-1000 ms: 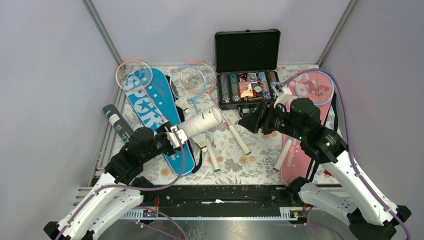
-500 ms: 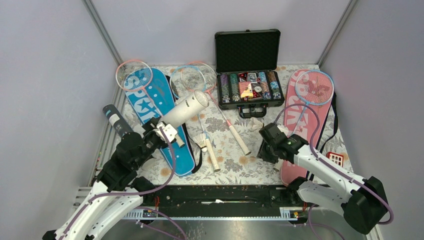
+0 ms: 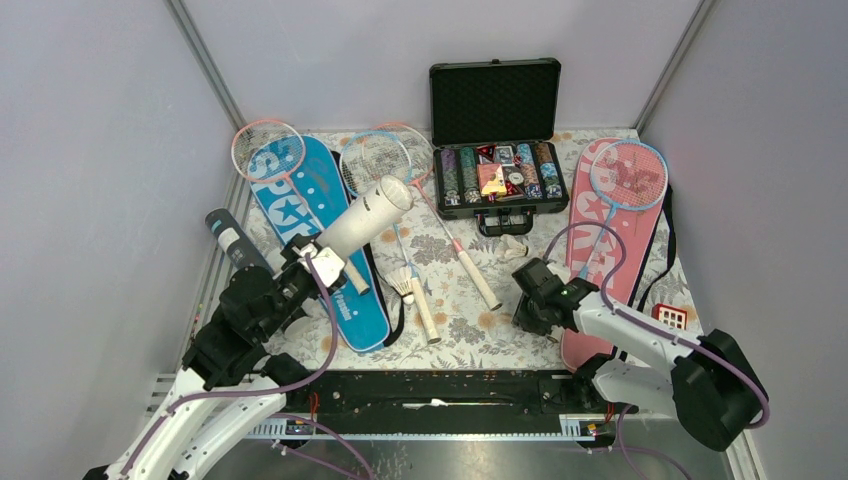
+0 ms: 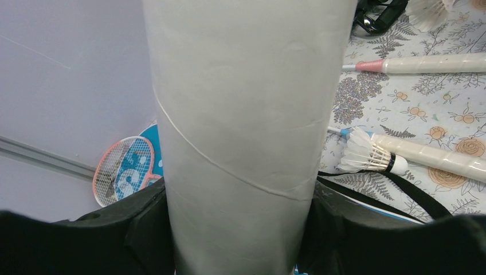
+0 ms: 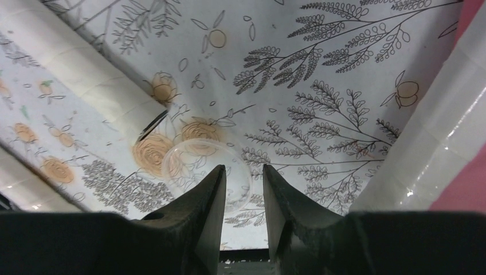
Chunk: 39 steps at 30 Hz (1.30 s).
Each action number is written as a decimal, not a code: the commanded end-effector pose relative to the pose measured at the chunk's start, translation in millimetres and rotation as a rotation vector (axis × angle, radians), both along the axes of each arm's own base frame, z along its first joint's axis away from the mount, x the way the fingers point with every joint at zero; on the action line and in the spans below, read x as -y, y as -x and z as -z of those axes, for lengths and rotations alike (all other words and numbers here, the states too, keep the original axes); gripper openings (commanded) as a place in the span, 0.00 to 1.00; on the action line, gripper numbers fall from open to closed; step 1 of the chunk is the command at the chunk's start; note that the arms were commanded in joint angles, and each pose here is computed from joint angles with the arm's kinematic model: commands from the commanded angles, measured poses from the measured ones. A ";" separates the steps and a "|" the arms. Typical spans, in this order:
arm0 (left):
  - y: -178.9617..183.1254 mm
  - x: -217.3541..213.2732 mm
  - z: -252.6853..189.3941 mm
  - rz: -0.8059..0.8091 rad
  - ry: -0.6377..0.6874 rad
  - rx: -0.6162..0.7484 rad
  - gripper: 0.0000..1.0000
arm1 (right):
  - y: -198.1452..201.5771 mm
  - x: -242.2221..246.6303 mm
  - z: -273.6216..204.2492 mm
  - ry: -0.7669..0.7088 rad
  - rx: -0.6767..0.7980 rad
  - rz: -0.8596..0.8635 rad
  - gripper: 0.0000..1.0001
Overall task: Pack up the badminton gear
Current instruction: Place the shuttlecock at the shuttle tube, then close the lid on the shuttle tube.
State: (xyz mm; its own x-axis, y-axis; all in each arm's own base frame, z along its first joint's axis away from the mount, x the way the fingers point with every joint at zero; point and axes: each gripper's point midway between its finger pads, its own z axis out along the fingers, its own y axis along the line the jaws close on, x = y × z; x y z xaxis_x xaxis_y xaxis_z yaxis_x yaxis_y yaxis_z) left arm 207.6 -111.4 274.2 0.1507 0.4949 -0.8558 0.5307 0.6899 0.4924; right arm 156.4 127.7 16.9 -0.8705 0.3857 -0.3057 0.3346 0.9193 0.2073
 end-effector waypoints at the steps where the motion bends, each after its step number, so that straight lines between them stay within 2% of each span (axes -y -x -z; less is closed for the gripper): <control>1: 5.5 2.7 -44.0 0.021 0.102 0.084 0.32 | -1.1 -5.2 14.0 -0.011 -0.006 -0.002 0.34; 4: 6.3 3.5 -43.7 0.025 0.108 0.078 0.32 | 1.1 -3.5 18.9 0.003 -0.020 -0.016 0.31; 9: 6.7 7.1 -38.8 0.045 0.086 0.056 0.32 | -7.9 9.7 1.9 0.060 0.057 -0.023 0.01; 15: 10.1 14.5 -29.6 0.099 0.028 0.012 0.32 | -17.3 24.2 -39.8 0.106 0.165 -0.025 0.00; 19: 15.2 19.9 -23.8 0.144 -0.001 -0.027 0.32 | -22.2 31.1 -84.4 0.105 0.257 -0.036 0.00; 22: 21.4 29.3 -9.4 0.220 -0.046 -0.064 0.31 | -36.9 13.3 -136.8 -0.005 0.411 -0.097 0.00; 25: 35.4 46.8 6.4 0.372 -0.093 -0.077 0.31 | -44.0 -20.4 -197.7 -0.209 0.592 -0.210 0.00; 29: 41.2 61.0 16.4 0.478 -0.120 -0.075 0.31 | -36.3 -49.0 -265.8 -0.414 0.759 -0.328 0.00; 35: 47.2 72.8 21.1 0.573 -0.142 -0.068 0.30 | -4.3 -72.7 -328.9 -0.653 0.890 -0.493 0.00; 39: 44.6 72.4 22.1 0.577 -0.171 -0.049 0.30 | 14.1 -85.0 -358.4 -0.784 0.939 -0.586 0.00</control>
State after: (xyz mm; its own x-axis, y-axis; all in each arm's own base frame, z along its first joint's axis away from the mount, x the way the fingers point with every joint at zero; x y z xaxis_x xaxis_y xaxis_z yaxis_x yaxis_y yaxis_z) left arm 162.8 -170.9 230.7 0.2690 0.5386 -0.7985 0.8531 0.2516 0.4571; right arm 168.2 193.5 321.0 -0.5816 0.3842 -0.7170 -0.4337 0.5992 0.6729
